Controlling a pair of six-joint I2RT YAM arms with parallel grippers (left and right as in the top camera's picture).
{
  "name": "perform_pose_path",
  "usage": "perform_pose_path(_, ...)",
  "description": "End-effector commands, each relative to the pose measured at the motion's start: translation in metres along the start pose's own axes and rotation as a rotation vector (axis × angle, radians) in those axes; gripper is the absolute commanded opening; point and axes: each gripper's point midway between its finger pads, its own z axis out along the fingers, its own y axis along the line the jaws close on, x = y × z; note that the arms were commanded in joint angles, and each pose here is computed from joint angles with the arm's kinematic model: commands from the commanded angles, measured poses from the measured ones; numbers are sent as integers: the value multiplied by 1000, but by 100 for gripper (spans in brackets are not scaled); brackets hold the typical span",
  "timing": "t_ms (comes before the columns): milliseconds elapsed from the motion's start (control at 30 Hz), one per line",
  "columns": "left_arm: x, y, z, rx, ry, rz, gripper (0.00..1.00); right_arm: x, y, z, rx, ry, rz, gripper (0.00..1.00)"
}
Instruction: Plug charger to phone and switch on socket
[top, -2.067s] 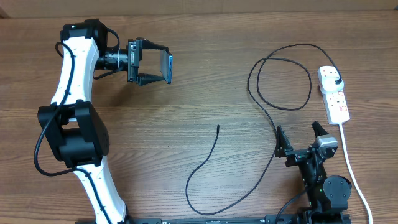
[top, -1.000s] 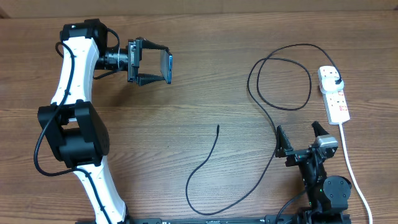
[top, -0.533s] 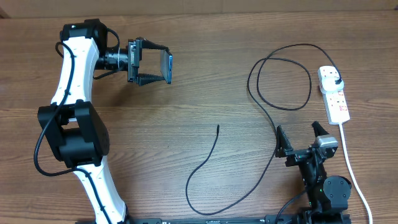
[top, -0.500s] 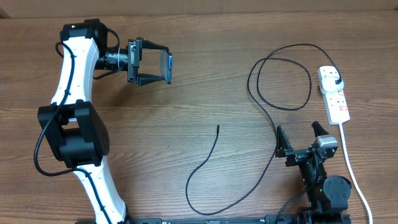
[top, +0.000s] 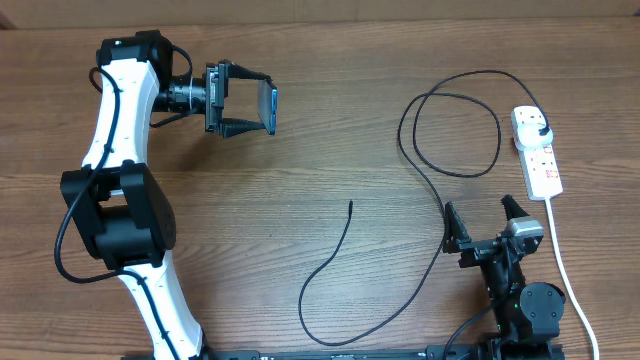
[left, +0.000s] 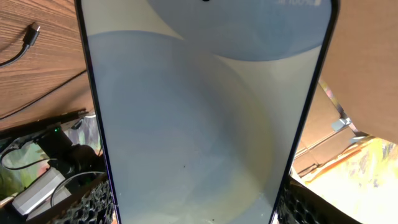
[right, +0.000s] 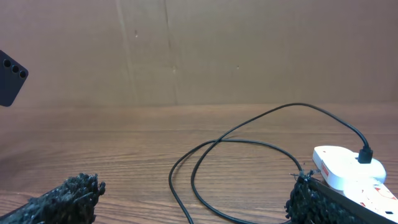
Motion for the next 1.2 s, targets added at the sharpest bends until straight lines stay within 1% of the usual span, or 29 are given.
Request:
perform_pose_path(0,10,-12,0,33,28,16,4,2,0,0,2,-2,-2,100)
perform_pose_path(133,10,-12,0,30,26,17,4,2,0,0,1,-5,-2,100)
perform_pose_path(400,3,-3,3,-23,-17,19,4,0,0,0,1,-13,-3,100)
perform_pose_path(467,3,-3,6,-31,-16,28,4,-4,8,0,-42,-28,5,100)
perform_pose_path(533,3,-3,7,-32,-15,32,4,-8,12,0,-65,-39,52,100)
perform_pose_path(600,3,-3,8,-33,-14,33,4,-10,17,-1,-99,-41,151,100)
perform_pose_path(700,3,-3,8,-33,-14,33,4,-15,22,-3,-124,-34,228,100)
perform_pose_path(767,3,-3,8,-33,-14,33,4,-23,23,-5,-130,-44,242,100)
perform_pose_path(800,3,-3,8,-35,-16,33,4,-35,24,-8,-133,-61,238,100)
perform_pose_path(900,3,-3,8,-36,-17,33,4,-55,25,-14,-124,-78,236,100)
perform_pose_path(1167,1,-1,8,-45,-26,32,4,-94,21,-20,-68,-31,240,100)
